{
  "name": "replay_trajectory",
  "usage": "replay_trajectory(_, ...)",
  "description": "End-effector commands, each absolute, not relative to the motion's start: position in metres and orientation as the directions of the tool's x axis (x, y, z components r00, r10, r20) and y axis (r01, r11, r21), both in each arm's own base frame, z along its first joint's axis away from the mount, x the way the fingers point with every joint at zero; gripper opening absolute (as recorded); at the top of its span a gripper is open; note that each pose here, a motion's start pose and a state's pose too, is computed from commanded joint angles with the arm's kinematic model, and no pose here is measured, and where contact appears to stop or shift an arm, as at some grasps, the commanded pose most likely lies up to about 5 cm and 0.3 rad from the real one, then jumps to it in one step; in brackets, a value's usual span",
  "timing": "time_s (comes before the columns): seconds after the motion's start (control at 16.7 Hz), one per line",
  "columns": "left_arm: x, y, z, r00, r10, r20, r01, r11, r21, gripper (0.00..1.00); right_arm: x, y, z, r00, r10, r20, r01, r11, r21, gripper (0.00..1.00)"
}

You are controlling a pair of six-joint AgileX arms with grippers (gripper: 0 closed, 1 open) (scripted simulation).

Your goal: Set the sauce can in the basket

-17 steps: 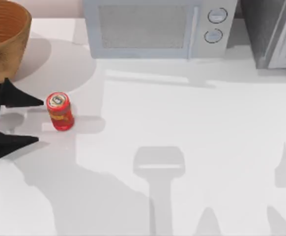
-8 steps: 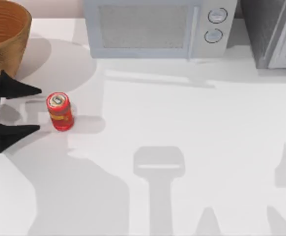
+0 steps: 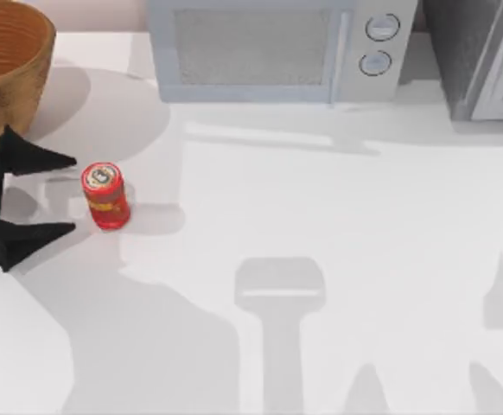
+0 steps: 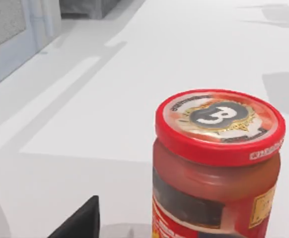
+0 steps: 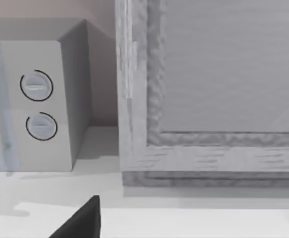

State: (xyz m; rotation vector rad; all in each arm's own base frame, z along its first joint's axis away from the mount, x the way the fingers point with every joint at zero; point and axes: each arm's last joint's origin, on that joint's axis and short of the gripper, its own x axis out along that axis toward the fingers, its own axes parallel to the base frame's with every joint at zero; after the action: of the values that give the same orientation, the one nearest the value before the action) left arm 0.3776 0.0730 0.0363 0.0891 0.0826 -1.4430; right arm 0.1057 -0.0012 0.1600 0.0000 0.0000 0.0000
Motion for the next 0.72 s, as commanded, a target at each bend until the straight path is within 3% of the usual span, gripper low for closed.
replay_trajectory(0.72,0.380,0.032,0.008,0.121,-0.987,-0.108,0.993,0.120,0.012,1.00,0.106,-0.001,0.160,1.000,0.000,0.000,0.000,1.000,0.000,1.00)
